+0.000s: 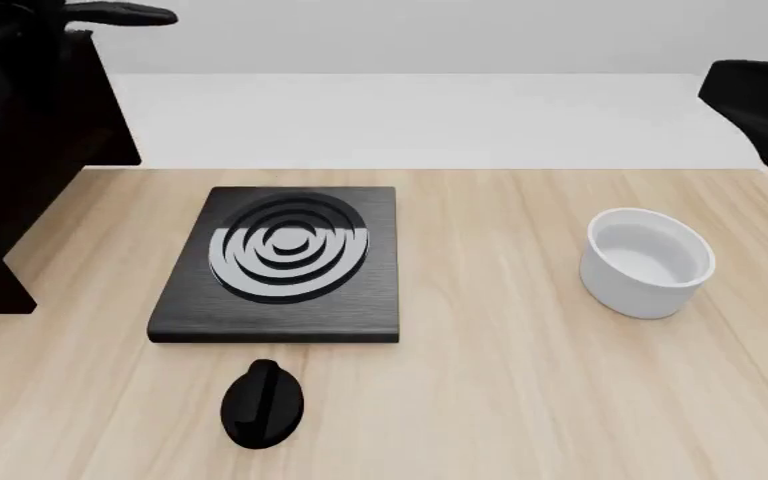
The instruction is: Put the frying pan on the cabinet shelf.
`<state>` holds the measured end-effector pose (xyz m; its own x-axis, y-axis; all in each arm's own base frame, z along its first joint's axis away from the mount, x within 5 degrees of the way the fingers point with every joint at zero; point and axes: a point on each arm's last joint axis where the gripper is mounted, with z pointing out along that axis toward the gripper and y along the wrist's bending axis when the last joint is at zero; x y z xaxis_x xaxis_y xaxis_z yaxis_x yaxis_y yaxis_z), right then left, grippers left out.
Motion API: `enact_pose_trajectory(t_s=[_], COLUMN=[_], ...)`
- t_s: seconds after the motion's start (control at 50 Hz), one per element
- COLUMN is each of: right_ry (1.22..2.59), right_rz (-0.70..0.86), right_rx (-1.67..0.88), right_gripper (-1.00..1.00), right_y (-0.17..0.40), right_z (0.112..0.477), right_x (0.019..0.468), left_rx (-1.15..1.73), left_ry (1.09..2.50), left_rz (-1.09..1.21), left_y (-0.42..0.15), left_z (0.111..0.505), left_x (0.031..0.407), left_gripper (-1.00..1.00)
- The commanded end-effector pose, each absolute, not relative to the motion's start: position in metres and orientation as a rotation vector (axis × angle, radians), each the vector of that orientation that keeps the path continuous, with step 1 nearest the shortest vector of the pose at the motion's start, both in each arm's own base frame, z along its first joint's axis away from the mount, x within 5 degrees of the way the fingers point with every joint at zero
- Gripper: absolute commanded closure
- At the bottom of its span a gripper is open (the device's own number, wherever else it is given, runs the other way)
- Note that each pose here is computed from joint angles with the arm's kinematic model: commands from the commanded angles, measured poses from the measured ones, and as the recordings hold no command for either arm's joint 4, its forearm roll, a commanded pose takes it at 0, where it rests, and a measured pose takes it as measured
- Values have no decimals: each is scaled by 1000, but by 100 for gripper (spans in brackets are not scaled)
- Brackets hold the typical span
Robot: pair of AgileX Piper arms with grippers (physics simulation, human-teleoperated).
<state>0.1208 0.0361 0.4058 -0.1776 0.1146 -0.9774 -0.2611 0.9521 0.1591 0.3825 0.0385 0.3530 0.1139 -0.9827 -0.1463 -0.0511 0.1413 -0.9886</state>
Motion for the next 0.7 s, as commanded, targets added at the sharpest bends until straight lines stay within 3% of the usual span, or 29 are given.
enact_pose_trajectory(t_s=[0.02, 0.7], right_ry=[1707, 1733], right_rz=[297, 271], right_rx=[-72, 18], right_gripper=[-100, -100], right_y=[29, 22], right_z=[414, 391], right_x=[117, 128], left_rx=[-1124, -1200], left_ry=[1191, 1128], left_rz=[-935, -925], left_y=[63, 91], left_z=[349, 301], left_x=[396, 406], left_gripper=[100, 100])
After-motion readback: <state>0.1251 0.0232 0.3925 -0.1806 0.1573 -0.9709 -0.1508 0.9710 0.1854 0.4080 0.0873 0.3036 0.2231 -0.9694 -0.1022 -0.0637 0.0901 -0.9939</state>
